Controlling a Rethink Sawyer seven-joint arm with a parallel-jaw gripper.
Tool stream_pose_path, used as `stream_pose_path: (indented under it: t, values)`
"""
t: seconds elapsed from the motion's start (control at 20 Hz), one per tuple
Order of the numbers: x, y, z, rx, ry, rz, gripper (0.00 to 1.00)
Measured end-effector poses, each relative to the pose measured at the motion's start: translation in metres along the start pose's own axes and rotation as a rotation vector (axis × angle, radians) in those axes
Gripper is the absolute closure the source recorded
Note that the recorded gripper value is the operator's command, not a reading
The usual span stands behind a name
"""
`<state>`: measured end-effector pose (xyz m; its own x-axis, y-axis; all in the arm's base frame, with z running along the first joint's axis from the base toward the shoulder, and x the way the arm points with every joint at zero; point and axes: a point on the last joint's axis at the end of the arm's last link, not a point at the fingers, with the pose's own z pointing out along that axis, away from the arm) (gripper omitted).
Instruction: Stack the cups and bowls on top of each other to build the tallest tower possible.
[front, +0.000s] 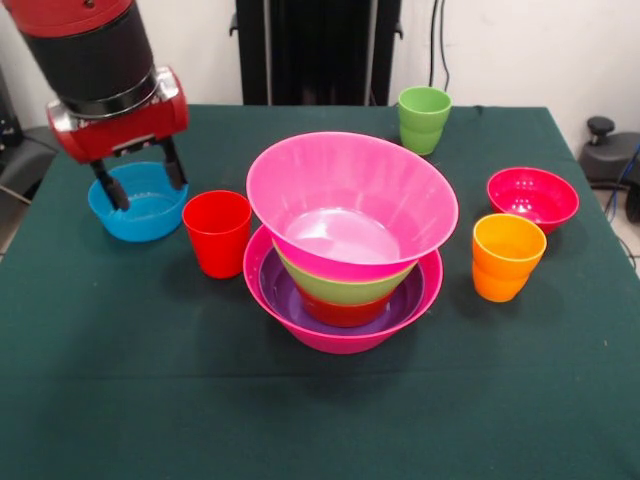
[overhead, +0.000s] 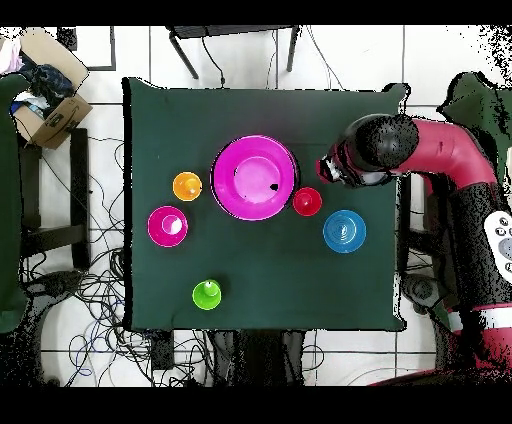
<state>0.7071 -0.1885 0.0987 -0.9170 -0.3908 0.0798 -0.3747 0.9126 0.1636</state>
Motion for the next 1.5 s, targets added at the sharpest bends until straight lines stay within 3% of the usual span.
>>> stream_pose_path:
  t: [0.35, 0.6, 1.5]
  values:
    - [0.014, 0.022, 0.011, -0.027, 0.041, -0.032, 0.0]
    - [0.018, 0.03, 0.023, -0.036, 0.043, -0.044, 0.0]
    - [0.029, 0.019, 0.037, 0.004, 0.017, -0.025, 0.0]
